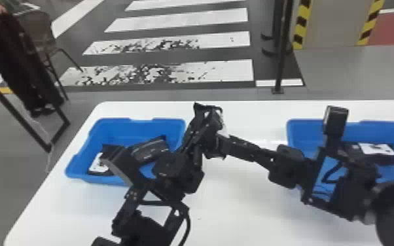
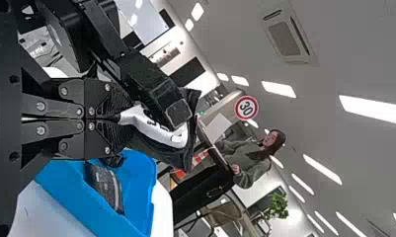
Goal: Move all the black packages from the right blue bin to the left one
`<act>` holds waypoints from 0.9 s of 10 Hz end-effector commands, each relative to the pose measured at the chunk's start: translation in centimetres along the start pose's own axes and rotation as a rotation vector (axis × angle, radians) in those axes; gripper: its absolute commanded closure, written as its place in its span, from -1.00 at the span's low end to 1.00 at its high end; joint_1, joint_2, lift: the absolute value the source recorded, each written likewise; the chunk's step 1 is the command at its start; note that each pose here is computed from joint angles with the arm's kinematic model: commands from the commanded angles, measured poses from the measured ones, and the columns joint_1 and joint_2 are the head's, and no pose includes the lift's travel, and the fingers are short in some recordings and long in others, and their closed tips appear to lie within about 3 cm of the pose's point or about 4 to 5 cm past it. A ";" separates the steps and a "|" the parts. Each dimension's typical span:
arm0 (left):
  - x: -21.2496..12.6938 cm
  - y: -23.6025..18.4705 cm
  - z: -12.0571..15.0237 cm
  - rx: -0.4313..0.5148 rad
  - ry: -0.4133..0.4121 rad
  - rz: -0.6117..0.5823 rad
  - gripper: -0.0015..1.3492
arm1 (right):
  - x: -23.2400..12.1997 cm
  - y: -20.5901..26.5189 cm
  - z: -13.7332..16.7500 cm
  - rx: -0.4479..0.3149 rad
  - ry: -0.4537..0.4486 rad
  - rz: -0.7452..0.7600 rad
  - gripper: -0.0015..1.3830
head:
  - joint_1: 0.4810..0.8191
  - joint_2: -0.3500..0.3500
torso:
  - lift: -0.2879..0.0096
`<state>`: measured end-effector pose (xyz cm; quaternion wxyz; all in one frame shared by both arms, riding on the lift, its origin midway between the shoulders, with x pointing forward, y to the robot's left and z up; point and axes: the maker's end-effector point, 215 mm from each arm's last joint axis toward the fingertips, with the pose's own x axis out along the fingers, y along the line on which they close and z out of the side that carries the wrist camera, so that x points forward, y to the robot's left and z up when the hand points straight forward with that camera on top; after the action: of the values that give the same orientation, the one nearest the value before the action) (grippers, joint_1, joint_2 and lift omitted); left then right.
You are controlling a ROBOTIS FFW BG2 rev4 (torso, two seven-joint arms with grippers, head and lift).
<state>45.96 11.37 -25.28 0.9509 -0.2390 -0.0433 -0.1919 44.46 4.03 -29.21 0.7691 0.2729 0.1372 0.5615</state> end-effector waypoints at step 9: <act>0.8 22.4 2.3 0.762 -0.014 0.442 -0.12 | -5.0 -9.4 4.1 -0.157 -0.060 -0.254 -0.91 | 0.27 0.82 | -0.21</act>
<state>54.93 30.51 -32.23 0.9897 0.1116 -0.0732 0.0508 51.90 -3.13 -31.73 0.8488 0.2282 0.1034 0.4657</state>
